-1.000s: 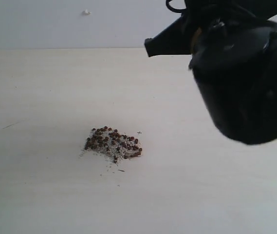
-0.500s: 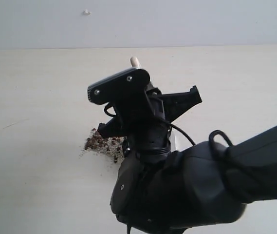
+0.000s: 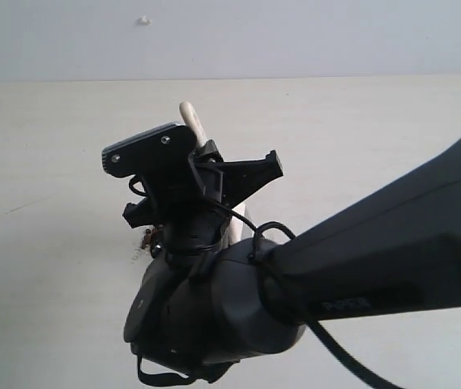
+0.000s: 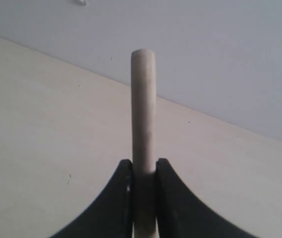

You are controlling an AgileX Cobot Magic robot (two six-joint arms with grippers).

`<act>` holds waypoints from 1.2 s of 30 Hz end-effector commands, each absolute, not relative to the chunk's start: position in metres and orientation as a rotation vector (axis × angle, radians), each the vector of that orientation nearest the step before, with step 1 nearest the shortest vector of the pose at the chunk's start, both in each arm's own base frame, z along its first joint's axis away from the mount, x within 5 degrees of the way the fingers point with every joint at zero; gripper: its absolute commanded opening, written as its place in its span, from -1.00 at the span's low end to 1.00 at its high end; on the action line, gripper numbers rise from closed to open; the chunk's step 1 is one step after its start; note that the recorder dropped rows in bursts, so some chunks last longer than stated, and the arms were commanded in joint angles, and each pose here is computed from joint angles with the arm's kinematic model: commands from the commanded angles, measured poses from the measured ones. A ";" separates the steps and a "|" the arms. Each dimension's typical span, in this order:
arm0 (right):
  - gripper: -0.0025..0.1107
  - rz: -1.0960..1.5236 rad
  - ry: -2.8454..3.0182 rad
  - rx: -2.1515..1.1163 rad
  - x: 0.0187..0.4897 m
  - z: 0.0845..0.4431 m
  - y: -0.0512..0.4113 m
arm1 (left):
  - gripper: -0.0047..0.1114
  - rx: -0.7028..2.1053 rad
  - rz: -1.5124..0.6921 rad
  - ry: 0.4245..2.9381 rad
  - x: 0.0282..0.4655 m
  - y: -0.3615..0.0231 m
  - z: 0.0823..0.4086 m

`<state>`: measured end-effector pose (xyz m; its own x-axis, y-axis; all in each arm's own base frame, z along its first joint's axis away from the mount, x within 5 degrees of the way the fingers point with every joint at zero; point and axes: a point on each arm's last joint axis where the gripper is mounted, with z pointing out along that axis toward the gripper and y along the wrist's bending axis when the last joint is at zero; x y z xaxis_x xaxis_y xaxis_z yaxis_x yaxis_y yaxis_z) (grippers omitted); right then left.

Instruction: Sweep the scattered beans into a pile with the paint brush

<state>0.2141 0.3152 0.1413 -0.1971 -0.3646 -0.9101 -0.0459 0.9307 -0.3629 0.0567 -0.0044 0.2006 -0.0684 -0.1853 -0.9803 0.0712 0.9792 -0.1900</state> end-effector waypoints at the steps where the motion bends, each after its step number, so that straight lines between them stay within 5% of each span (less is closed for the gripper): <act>1: -0.96 -0.266 1.724 -0.280 0.218 0.146 0.327 | -0.92 -0.092 -0.212 1.619 0.056 -0.004 0.201; 19: -0.96 -0.177 1.689 -0.194 0.227 0.170 0.350 | -0.92 -0.092 -0.212 1.619 0.056 -0.004 0.201; 25: -0.96 -0.356 1.647 -0.399 0.227 0.186 0.348 | -0.92 -0.092 -0.212 1.619 0.056 -0.004 0.201; 36: -0.96 -0.365 1.705 -0.399 0.224 0.139 0.353 | -0.92 -0.092 -0.212 1.619 0.056 -0.004 0.201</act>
